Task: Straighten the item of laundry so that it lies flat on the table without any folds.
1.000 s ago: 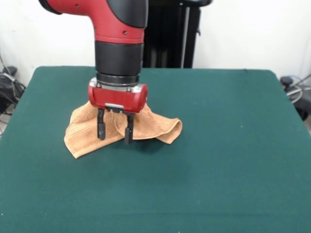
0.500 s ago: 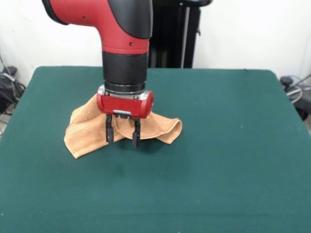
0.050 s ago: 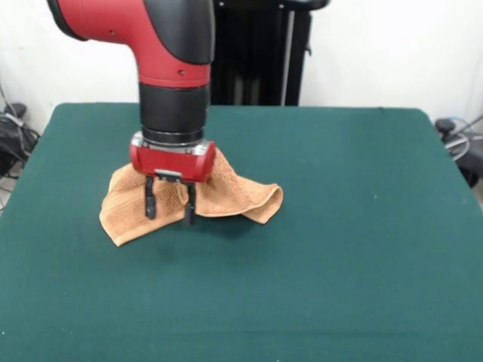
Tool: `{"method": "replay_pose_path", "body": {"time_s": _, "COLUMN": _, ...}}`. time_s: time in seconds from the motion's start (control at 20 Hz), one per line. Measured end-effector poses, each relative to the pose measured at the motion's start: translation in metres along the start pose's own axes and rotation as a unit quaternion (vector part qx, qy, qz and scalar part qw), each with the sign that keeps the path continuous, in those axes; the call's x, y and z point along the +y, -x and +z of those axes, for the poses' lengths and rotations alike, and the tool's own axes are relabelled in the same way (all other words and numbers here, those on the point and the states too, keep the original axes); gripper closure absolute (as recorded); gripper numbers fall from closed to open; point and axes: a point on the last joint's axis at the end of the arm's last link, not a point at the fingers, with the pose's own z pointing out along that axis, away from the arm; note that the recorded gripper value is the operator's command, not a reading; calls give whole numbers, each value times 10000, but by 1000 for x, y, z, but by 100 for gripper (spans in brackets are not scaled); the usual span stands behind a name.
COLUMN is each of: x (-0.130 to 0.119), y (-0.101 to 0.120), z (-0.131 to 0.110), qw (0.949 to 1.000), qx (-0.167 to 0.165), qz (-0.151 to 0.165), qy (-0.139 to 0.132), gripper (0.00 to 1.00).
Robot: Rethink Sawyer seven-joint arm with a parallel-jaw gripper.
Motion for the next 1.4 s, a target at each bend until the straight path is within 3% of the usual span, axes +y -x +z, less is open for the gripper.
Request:
{"method": "replay_pose_path", "body": {"time_s": 0.55, "x": -14, "y": 1, "z": 1, "qw": 9999, "qx": -51, "qz": -91, "qy": -61, "gripper": 0}}
{"method": "replay_pose_path", "body": {"time_s": 1.0, "x": -18, "y": -23, "z": 52, "qw": 9991, "qx": -4, "qz": -416, "qy": -33, "gripper": 0}}
{"method": "replay_pose_path", "body": {"time_s": 1.4, "x": -26, "y": -26, "z": 48, "qw": 9967, "qx": -84, "qz": -800, "qy": -129, "gripper": 0}}
